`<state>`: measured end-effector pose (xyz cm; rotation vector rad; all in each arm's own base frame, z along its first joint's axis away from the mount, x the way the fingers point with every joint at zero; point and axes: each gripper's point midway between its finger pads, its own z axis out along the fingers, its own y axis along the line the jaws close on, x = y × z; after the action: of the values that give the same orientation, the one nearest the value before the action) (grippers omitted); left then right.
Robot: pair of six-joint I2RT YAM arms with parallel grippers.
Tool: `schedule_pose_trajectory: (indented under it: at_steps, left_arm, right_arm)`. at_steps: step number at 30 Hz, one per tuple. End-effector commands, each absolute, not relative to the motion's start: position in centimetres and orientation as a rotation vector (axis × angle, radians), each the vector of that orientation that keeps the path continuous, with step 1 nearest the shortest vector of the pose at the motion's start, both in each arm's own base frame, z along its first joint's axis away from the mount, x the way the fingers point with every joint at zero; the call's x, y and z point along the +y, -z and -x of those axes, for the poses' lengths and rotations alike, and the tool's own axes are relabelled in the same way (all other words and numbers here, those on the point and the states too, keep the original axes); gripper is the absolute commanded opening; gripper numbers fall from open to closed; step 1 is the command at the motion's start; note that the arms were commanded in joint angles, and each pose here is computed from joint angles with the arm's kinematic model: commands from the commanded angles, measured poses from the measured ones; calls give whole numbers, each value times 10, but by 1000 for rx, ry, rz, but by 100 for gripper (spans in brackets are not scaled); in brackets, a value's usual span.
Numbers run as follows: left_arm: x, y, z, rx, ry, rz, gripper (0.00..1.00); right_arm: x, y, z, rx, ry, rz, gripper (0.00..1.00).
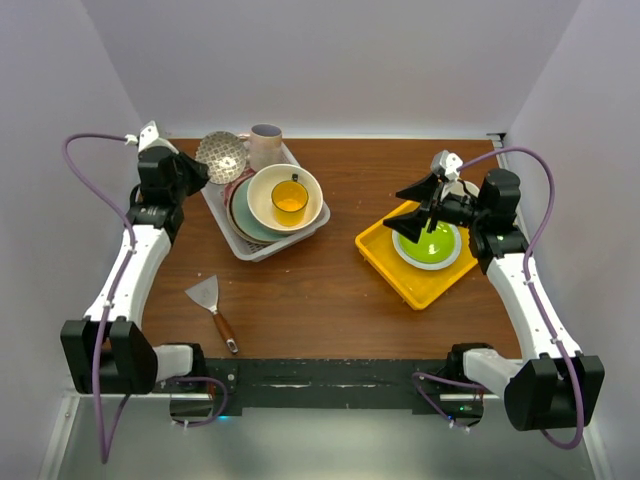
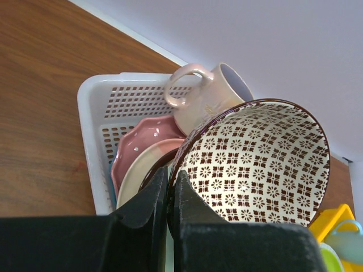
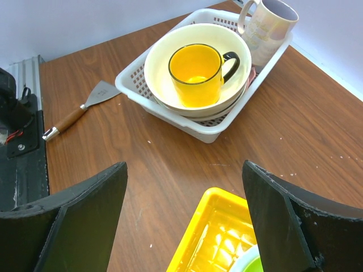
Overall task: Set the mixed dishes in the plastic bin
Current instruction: Place the bowl in the plastic bin.
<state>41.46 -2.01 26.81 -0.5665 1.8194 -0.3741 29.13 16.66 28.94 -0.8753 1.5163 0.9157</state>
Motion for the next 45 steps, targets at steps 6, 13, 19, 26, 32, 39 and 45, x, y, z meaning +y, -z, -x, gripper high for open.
schedule_pose_trajectory:
  at_steps: [6,13,19,26,32,39,45]
  left_arm:
    - [-1,-253,-455,1837,369,721,0]
    - [9,-227,-478,1901,303,801,0]
    - [18,-213,-497,1933,249,834,0]
    - [25,-191,-511,1978,195,847,0]
    - [27,-178,-518,2008,170,836,0]
    - [27,-163,-522,2040,163,838,8]
    - [25,-159,-523,2054,172,827,14]
  right_arm:
    - [164,-293,-297,1506,-879,876,86]
    - [164,-293,-297,1504,-877,878,86]
    - [163,-292,-299,1508,-874,874,86]
    - [163,-292,-299,1508,-874,874,88]
    - [162,-291,-300,1513,-871,869,88]
    - [162,-290,-301,1516,-872,868,88]
    - [161,-292,-301,1511,-864,868,88]
